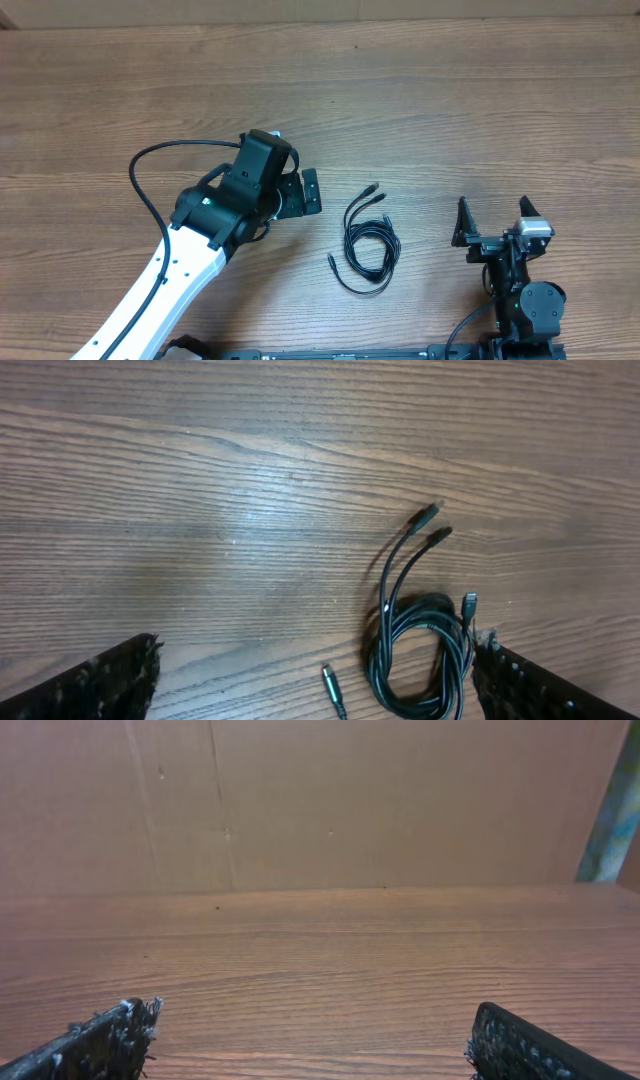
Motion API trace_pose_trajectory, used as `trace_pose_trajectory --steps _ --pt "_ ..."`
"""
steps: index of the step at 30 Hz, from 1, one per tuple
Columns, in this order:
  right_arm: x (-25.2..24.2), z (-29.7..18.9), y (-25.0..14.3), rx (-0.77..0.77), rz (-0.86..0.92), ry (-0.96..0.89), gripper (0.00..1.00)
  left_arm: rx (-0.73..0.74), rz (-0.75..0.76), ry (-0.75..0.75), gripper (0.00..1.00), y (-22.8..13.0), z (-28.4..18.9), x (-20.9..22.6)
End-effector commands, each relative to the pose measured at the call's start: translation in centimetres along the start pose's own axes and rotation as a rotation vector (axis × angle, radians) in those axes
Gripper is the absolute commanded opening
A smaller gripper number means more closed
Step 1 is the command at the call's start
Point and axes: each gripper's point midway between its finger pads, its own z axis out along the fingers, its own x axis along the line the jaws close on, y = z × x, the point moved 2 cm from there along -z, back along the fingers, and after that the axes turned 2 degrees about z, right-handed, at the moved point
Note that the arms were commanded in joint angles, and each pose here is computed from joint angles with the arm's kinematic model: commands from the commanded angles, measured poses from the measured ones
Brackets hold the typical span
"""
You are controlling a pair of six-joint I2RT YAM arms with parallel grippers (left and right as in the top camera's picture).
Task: Untangle cables
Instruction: 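Move the left gripper forward and right toward the black cable bundle, then lower the left gripper onto the cable bundle and close on it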
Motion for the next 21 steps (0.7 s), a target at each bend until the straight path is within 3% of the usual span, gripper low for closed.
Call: trace_pose_trajectory --steps 1,10,21 --pt "0.1 0.0 -0.3 0.002 -0.005 0.009 1.0 -0.027 -0.015 -0.015 1.0 0.8 -0.4 -0.7" --pt "0.1 0.0 -0.3 0.002 -0.005 0.009 1.0 -0.068 -0.006 -0.073 0.98 1.7 -0.4 -2.1" --pt "0.1 0.0 -0.3 0.002 -0.005 0.009 1.0 0.074 0.072 -0.05 0.87 -1.5 3.6 -4.0"
